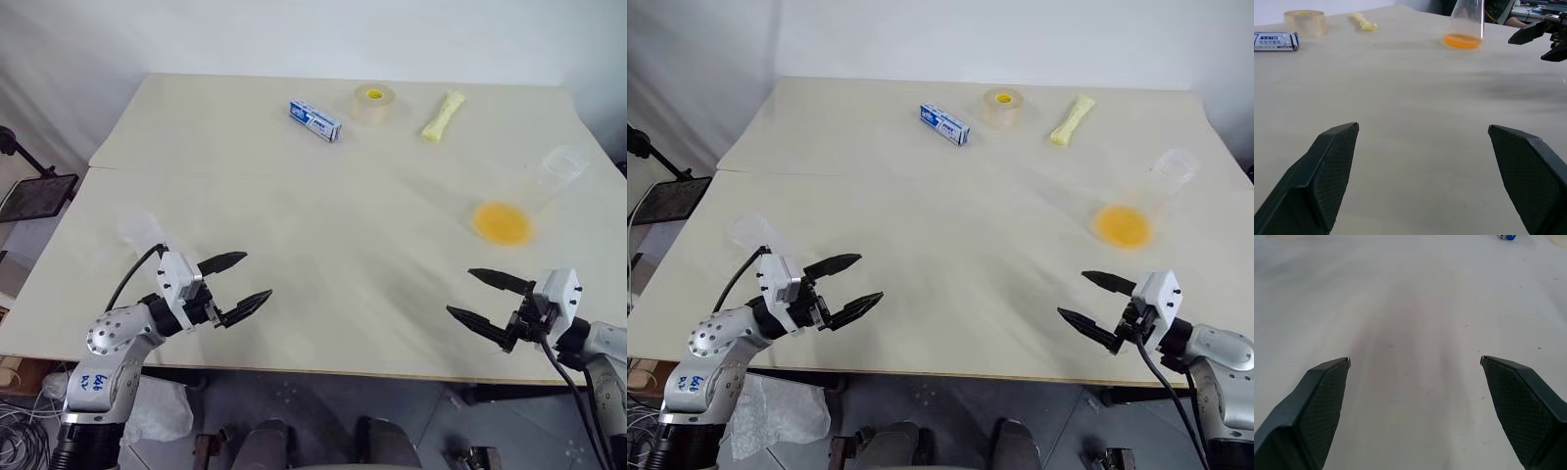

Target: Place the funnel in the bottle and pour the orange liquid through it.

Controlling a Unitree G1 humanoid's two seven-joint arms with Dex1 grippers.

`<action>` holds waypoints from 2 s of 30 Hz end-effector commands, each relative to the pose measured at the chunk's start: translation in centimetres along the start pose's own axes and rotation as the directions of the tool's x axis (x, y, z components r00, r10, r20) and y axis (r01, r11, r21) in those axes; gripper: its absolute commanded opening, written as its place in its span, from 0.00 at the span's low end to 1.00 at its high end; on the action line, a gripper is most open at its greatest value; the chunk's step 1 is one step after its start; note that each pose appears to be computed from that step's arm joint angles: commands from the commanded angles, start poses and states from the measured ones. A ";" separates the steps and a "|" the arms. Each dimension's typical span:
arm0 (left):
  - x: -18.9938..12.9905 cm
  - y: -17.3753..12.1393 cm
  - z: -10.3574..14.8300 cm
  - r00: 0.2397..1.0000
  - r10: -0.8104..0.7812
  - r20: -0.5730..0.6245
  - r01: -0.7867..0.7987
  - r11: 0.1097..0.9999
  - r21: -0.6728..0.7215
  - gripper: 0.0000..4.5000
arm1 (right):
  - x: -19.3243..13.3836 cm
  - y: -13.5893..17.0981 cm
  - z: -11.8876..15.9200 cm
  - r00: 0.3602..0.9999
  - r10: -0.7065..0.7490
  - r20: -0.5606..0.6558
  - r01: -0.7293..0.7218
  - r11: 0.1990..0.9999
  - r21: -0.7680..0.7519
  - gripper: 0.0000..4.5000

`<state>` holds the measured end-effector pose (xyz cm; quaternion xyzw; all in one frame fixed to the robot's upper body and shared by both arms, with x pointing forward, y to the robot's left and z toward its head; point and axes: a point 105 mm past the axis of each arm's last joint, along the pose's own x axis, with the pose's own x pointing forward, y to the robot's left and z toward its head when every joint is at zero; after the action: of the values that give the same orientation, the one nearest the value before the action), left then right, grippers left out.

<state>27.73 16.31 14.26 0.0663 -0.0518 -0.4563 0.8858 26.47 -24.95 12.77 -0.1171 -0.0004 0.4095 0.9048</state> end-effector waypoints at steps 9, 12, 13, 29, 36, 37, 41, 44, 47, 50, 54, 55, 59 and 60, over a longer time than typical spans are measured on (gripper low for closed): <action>0.6 -0.5 2.7 0.994 0.023 0.102 -0.017 0.998 -0.053 1.00 | 0.8 0.1 0.9 0.998 0.041 0.055 -0.040 0.999 -0.020 0.99; 0.3 -1.1 2.8 0.995 0.063 0.083 -0.059 0.997 -0.047 1.00 | 2.3 -0.2 1.0 0.994 0.084 0.075 -0.082 0.996 -0.023 0.99; 0.2 -1.2 2.8 0.994 0.075 0.074 -0.071 0.996 -0.052 1.00 | 2.7 -0.3 1.0 0.992 0.094 0.081 -0.092 0.995 -0.023 0.99; -14.8 -2.1 2.6 0.724 0.689 0.026 -0.686 0.724 -0.075 1.00 | 8.8 -2.4 1.4 0.945 0.305 0.115 -0.302 0.952 -0.038 0.99; -17.1 -1.0 2.6 0.655 0.755 0.028 -0.754 0.656 -0.041 1.00 | 9.3 -2.3 1.4 0.938 0.324 0.124 -0.321 0.946 -0.048 0.99; -17.0 -0.4 2.7 0.654 0.756 0.034 -0.755 0.655 -0.032 1.00 | 9.3 -2.3 1.5 0.938 0.324 0.126 -0.321 0.946 -0.049 0.99; -15.9 2.0 3.0 0.667 0.743 0.057 -0.744 0.668 -0.006 1.00 | 9.5 -2.0 1.8 0.939 0.316 0.138 -0.312 0.949 -0.050 0.99; -14.7 3.7 3.1 0.695 0.716 0.066 -0.718 0.696 0.010 1.00 | 9.4 -1.6 1.9 0.938 0.316 0.143 -0.312 0.949 -0.053 0.99; -13.5 5.3 3.3 0.726 0.684 0.074 -0.687 0.727 0.019 1.00 | 9.3 -1.5 2.1 0.940 0.306 0.151 -0.301 0.952 -0.054 0.99; -12.6 6.6 3.4 0.744 0.663 0.084 -0.667 0.744 0.032 1.00 | 9.1 -1.4 2.3 0.943 0.295 0.155 -0.290 0.955 -0.055 0.99; -11.6 7.8 2.9 0.764 0.641 0.081 -0.645 0.763 0.040 1.00 | 8.9 -1.2 2.3 0.945 0.288 0.156 -0.283 0.958 -0.054 0.99; -11.3 8.2 2.8 0.770 0.634 0.081 -0.638 0.769 0.042 1.00 | 8.9 -1.2 2.3 0.945 0.286 0.156 -0.281 0.958 -0.054 0.99; -10.0 9.3 2.4 0.792 0.605 0.084 -0.609 0.793 0.031 1.00 | 8.7 -1.0 2.2 0.948 0.279 0.156 -0.274 0.960 -0.051 0.99; -9.5 9.6 2.4 0.799 0.595 0.088 -0.599 0.800 0.022 1.00 | 8.6 -1.1 2.2 0.949 0.273 0.157 -0.269 0.962 -0.051 0.99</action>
<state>29.35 29.49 17.17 0.0329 -0.1050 -0.1470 0.9830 32.90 -18.28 13.04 -0.0893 -0.0381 0.5470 0.8315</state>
